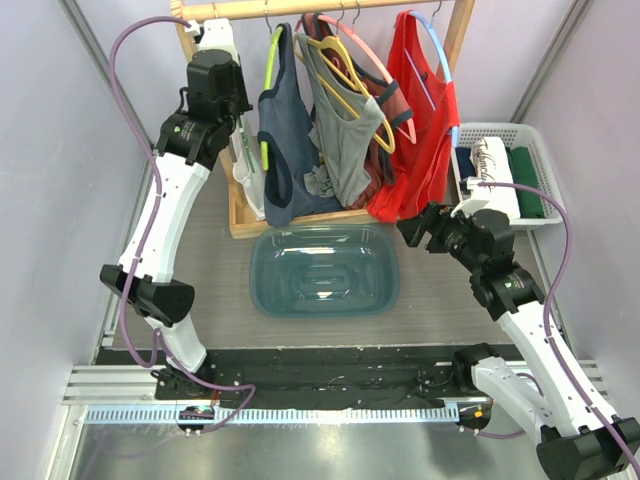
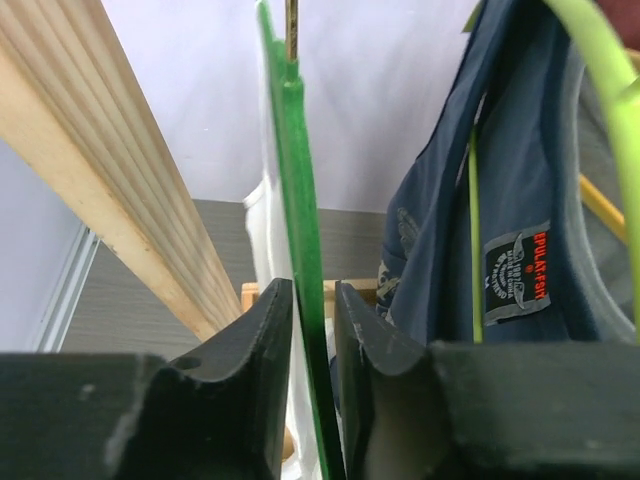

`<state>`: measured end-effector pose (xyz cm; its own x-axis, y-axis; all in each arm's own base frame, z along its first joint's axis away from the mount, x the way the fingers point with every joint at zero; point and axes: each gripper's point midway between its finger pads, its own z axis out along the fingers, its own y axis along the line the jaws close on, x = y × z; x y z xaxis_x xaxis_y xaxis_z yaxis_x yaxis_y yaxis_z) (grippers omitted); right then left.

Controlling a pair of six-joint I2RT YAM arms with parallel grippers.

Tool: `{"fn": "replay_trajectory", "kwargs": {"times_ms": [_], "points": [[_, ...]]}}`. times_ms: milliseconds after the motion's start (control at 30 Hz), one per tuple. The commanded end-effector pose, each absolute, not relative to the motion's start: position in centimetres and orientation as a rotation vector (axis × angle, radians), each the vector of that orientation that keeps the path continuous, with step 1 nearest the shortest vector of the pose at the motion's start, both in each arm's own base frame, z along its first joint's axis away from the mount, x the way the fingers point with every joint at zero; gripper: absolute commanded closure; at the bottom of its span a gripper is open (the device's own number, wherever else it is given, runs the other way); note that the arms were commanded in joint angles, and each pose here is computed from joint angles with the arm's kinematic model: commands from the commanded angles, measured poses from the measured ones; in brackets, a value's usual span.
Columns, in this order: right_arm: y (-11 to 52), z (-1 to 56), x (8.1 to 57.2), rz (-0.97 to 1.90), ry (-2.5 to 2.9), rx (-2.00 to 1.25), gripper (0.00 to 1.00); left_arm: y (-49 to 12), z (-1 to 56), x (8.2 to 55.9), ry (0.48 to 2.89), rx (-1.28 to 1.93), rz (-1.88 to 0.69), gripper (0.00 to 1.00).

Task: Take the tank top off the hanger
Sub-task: Pick up the hanger from the clothesline.

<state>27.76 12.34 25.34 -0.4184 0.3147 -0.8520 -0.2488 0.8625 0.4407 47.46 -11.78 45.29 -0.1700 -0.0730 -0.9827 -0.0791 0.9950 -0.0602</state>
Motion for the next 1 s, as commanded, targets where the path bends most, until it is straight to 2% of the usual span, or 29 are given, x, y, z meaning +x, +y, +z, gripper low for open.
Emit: {"fn": "replay_trajectory", "kwargs": {"times_ms": [0,200,267,433,567,800,967], "points": [[12.6,28.1,28.0,0.631,1.830,0.015,0.21,-10.7,48.4,45.9,1.660,-0.132,0.008,0.75],[12.9,28.0,28.0,0.653,1.829,0.013,0.38,-10.5,49.4,45.2,1.639,-0.107,0.010,0.96],[13.0,28.0,28.1,0.654,1.831,0.012,0.41,-10.5,49.9,45.0,1.627,-0.099,0.009,0.99],[12.9,28.1,28.0,0.653,1.826,0.015,0.49,-10.6,51.1,44.6,1.595,-0.064,0.000,1.00],[12.9,28.1,28.1,0.657,1.826,0.017,0.52,-10.8,54.0,44.0,1.524,-0.042,-0.023,1.00],[13.0,28.5,27.9,0.663,1.816,0.018,0.53,-11.0,57.7,41.5,1.442,0.015,-0.086,1.00],[12.8,28.6,28.0,0.653,1.815,0.020,0.53,-11.5,56.0,39.1,1.518,0.102,-0.122,1.00]]}}
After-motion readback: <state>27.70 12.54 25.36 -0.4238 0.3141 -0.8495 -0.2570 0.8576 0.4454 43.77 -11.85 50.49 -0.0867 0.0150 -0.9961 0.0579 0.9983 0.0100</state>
